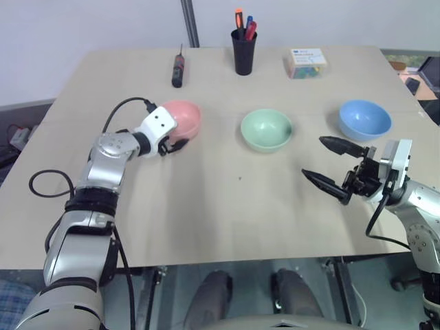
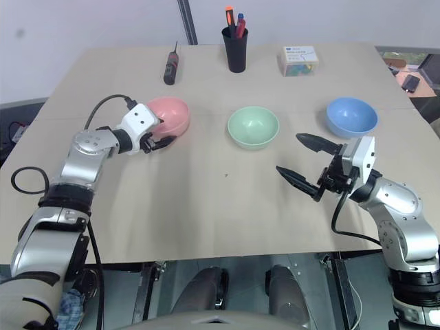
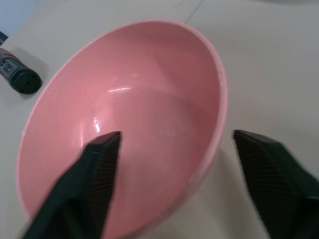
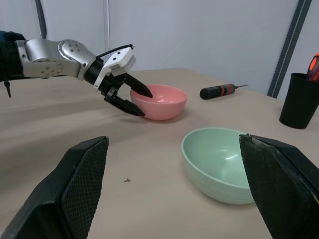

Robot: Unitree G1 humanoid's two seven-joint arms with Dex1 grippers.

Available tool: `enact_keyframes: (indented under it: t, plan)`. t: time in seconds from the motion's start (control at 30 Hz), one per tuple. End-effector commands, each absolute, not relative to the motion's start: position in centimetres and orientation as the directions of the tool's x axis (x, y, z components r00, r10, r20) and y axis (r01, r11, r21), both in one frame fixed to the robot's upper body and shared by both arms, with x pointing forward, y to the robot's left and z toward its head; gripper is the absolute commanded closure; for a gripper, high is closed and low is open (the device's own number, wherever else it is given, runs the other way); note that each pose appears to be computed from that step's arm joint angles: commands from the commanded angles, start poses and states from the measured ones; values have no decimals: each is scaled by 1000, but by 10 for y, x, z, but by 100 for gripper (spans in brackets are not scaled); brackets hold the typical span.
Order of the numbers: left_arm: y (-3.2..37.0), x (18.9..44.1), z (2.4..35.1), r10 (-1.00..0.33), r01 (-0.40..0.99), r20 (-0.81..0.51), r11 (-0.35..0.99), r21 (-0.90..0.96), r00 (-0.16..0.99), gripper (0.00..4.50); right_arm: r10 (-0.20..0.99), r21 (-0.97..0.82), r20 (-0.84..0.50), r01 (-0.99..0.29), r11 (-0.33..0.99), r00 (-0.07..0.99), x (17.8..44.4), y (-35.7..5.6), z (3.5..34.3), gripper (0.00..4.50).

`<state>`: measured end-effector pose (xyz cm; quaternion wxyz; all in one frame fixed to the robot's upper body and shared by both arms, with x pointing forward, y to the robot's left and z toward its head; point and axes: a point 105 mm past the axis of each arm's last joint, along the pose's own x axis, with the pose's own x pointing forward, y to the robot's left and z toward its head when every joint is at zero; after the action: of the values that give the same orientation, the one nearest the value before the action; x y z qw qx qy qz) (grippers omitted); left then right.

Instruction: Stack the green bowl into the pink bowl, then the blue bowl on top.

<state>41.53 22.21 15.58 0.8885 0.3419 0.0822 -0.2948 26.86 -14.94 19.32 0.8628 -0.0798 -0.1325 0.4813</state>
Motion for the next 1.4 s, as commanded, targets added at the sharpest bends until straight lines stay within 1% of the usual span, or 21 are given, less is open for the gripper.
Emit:
enact_keyframes:
  t: [0.03, 0.07, 0.1, 0.17, 0.23, 0.4, 0.53, 0.6, 0.63, 0.7, 0.77, 0.87, 0.97, 1.1, 1.13, 1.17, 1.2, 1.3, 1.33, 1.4]
  plan:
    - [218, 419, 166, -492, 583, -330, 560, 589, 806, 269, 854, -323, 182, -791, 520, 487, 263, -150, 207, 6]
    - [218, 419, 166, -497, 588, -334, 554, 589, 801, 311, 854, -324, 181, -791, 520, 487, 263, -150, 207, 6]
    - [216, 419, 163, -504, 599, -343, 538, 593, 793, 332, 854, -324, 182, -790, 520, 488, 263, -151, 207, 6]
    - [215, 417, 159, -516, 621, -365, 516, 589, 775, 420, 853, -324, 182, -790, 521, 489, 263, -151, 207, 6]
    - [217, 416, 156, -513, 629, -381, 501, 594, 769, 441, 853, -324, 180, -789, 522, 490, 263, -151, 207, 6]
    - [214, 415, 159, -530, 643, -385, 491, 588, 756, 441, 850, -322, 178, -787, 527, 496, 263, -152, 206, 6]
    - [185, 397, 165, -665, 735, -396, 357, 576, 633, 441, 850, -320, 173, -788, 526, 497, 262, -153, 204, 6]
    - [164, 380, 168, -747, 789, -401, 264, 555, 531, 441, 851, -320, 167, -789, 524, 498, 262, -153, 204, 6]
    - [153, 366, 167, -781, 821, -422, 192, 538, 460, 441, 851, -320, 166, -790, 524, 497, 262, -153, 204, 6]
    - [133, 331, 161, -833, 874, -478, 16, 485, 280, 441, 853, -321, 166, -791, 522, 495, 263, -153, 204, 6]
    - [125, 301, 154, -837, 892, -528, -120, 435, 144, 441, 854, -320, 166, -792, 520, 494, 264, -152, 204, 6]
    - [122, 276, 143, -796, 887, -605, -252, 387, 37, 441, 855, -318, 165, -794, 517, 491, 264, -151, 203, 6]
    - [120, 268, 136, -777, 879, -630, -301, 371, 0, 441, 854, -319, 167, -793, 519, 492, 264, -151, 203, 6]
    - [113, 276, 136, -790, 866, -612, -283, 411, 32, 441, 853, -322, 168, -790, 522, 495, 265, -151, 204, 6]
    - [112, 279, 136, -793, 865, -608, -274, 421, 45, 366, 852, -322, 168, -789, 522, 495, 265, -151, 204, 6]
    - [112, 280, 137, -795, 862, -605, -271, 428, 51, 344, 852, -323, 168, -789, 523, 496, 265, -151, 204, 6]
    - [111, 283, 138, -802, 858, -595, -262, 442, 61, 299, 852, -323, 168, -789, 523, 496, 265, -151, 204, 6]
    - [109, 292, 146, -835, 848, -540, -207, 488, 106, 206, 852, -322, 167, -789, 522, 496, 265, -151, 203, 6]
    - [109, 294, 150, -849, 848, -516, -186, 496, 116, 154, 853, -322, 167, -790, 521, 495, 265, -151, 204, 6]
    - [111, 295, 157, -875, 853, -468, -148, 501, 123, 82, 854, -319, 167, -792, 520, 493, 265, -151, 205, 6]
